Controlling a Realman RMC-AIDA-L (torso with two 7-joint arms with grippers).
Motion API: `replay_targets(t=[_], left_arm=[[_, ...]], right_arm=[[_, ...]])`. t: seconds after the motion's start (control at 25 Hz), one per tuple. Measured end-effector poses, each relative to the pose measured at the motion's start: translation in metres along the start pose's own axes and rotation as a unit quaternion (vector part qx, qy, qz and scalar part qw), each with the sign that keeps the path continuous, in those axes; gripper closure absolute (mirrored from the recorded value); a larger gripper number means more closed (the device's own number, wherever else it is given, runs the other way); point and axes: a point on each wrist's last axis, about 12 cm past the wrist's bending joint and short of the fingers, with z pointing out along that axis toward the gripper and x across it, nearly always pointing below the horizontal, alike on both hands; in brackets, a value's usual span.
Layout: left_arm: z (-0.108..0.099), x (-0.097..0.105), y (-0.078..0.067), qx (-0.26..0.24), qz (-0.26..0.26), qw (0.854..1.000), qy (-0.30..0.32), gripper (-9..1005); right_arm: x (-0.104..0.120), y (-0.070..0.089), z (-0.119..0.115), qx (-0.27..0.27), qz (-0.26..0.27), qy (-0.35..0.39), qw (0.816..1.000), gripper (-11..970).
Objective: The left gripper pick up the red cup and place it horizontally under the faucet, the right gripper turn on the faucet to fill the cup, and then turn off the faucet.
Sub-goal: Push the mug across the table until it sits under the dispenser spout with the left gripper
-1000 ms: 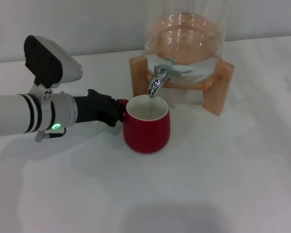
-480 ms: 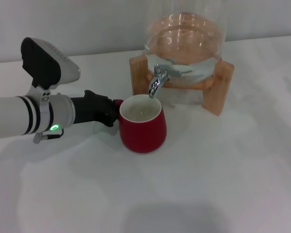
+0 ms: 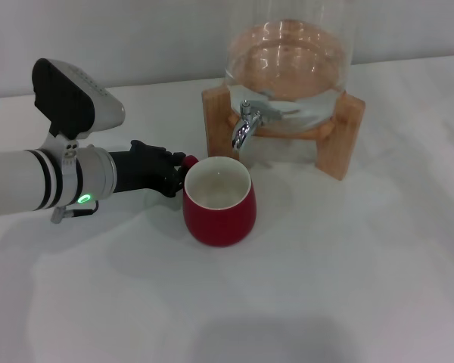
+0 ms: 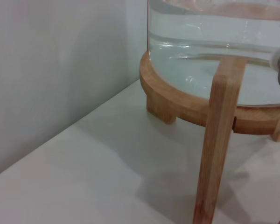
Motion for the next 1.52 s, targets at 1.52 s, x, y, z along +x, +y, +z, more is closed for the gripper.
replay_targets(t=[1.52], left_arm=[[-0.03,0.043,-0.027,0.004,-0.013,1.0,-0.019,723]], right_arm=[[-0.001,-0.003,-0.007,0.008,0.006,-0.008,1.0,328]])
